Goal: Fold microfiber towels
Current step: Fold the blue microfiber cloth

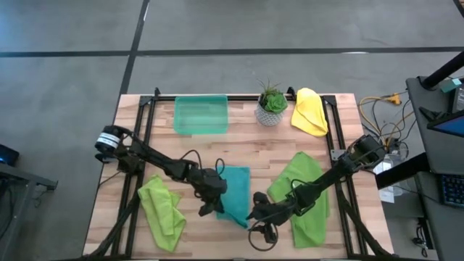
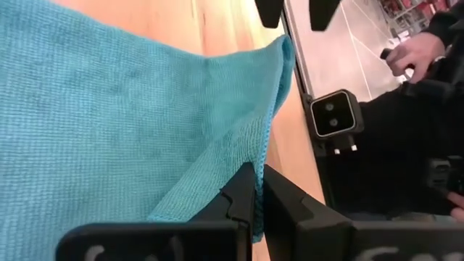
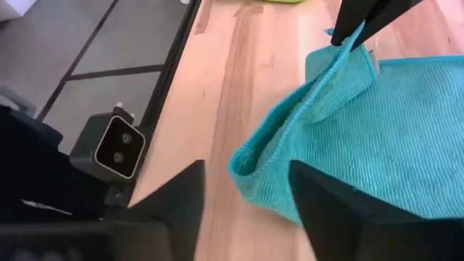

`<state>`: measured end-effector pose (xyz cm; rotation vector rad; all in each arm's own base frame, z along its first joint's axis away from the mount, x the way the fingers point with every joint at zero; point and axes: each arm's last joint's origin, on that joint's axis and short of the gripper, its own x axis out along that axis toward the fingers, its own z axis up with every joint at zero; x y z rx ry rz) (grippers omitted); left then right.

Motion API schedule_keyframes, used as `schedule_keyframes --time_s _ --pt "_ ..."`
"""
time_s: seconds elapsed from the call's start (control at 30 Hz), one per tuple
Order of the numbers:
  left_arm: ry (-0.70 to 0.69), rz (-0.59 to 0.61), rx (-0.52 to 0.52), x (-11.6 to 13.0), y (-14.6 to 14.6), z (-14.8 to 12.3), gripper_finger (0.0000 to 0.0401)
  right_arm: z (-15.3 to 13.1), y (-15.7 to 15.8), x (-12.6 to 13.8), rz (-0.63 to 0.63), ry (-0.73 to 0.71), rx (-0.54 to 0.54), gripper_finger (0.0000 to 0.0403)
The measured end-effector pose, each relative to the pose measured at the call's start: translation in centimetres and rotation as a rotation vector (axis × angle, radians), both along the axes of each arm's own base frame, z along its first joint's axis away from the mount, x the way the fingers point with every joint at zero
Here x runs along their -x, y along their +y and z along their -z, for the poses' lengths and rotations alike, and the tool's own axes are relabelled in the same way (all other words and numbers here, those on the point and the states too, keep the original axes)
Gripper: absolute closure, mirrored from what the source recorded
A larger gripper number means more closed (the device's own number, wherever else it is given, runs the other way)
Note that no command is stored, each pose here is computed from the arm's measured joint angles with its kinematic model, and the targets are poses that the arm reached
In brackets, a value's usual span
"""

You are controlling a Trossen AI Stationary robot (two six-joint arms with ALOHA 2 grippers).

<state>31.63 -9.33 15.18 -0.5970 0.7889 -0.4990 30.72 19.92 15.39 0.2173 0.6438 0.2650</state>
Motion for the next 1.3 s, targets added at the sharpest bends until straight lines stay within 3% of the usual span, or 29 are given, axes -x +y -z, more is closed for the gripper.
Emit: schedule_keyframes --time_s 0.13,0.27,0.57,0.77,1.1,1.3 --pt "-0.006 -0.020 0.000 -0.2 0.5 0.0 0.0401 0.1 -0.2 0.0 0.046 -0.002 0.054 0.0145" --pt "-0.014 -0.035 0.006 -0.4 1.0 -0.2 0.0401 0.4 -0.4 0.2 0.043 0.018 0.086 0.0118" --pt "-0.062 -0.077 0.031 -0.9 1.9 -0.7 0.0401 0.5 -0.5 0.1 0.076 0.010 0.111 0.0133" --pt "-0.051 -0.091 0.047 -0.9 2.0 -0.7 0.0401 0.8 -1.1 0.1 0.151 0.040 0.138 0.0191" --pt "-0.062 -0.095 0.056 -0.8 2.0 -1.2 0.0401 0.8 -0.9 0.2 0.087 0.096 0.092 0.0380" --pt "-0.058 -0.078 0.086 -0.7 1.8 -1.7 0.0401 0.3 -0.9 -0.3 0.075 0.083 0.092 0.0392"
